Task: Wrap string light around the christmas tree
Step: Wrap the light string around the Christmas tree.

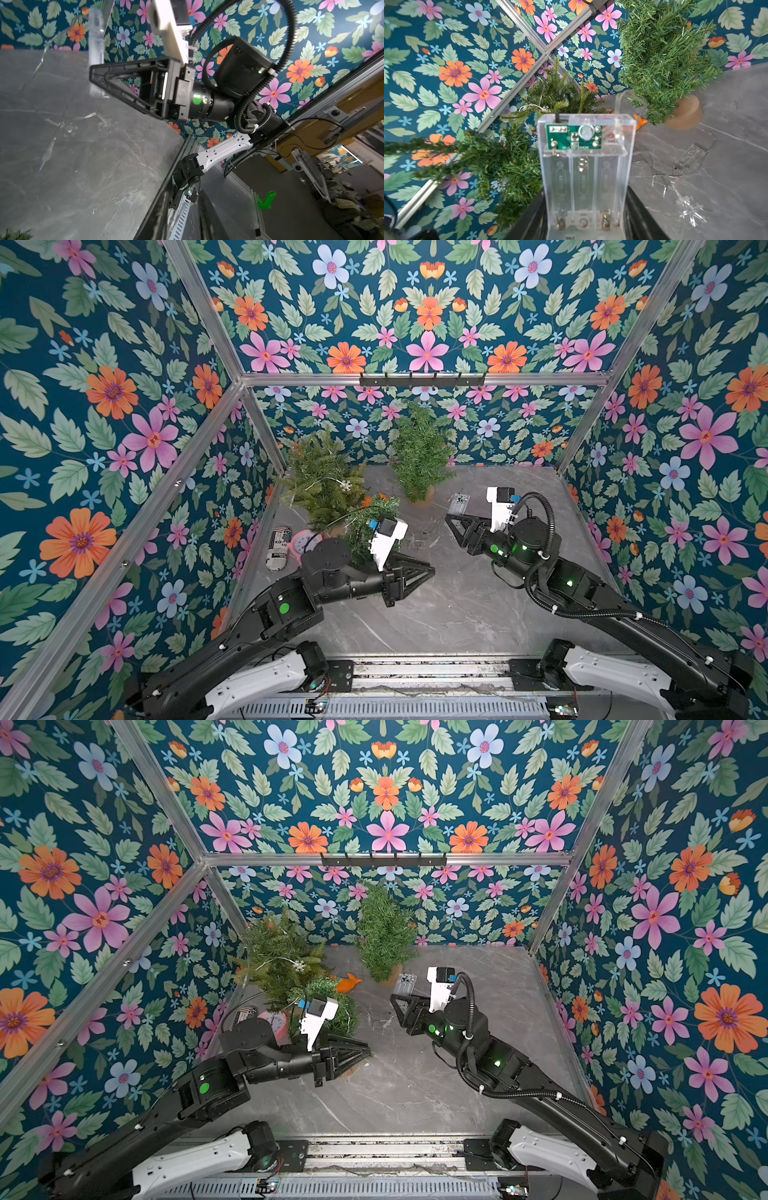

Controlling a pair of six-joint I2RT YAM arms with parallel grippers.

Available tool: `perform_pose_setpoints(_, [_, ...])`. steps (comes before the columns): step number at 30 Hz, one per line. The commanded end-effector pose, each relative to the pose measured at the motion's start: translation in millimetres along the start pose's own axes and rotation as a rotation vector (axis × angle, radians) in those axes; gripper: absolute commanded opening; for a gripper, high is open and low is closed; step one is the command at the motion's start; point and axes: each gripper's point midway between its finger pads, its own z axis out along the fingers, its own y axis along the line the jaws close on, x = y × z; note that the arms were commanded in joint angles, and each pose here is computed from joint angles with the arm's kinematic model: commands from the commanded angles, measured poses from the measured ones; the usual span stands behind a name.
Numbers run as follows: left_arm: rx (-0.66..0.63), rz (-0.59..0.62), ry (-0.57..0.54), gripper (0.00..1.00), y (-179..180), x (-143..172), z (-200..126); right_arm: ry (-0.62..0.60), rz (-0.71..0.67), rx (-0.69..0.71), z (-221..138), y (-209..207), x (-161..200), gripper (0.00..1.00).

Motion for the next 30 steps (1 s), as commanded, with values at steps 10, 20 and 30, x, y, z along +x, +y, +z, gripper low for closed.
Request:
perform_pose_setpoints(10, [-0.286, 0.235, -0.199, 0.44, 17.2, -17.3, 32.5, -0.037, 0.331, -0.189, -27.1, 37.2, -21.2, 0.21])
perform_pose_setpoints(20, [-0.462, 0.302, -0.328, 0.47, 27.2, -40.1, 42.6, -0.016, 0.412, -0.259, -32.2, 47.8, -20.7, 0.20])
perform_pose_setpoints(30, [-0.538, 0.325, -0.379, 0.50, 33.4, -49.8, 55.2, -0.011, 0.422, -0.322, -41.3, 60.6, -23.7, 0.20])
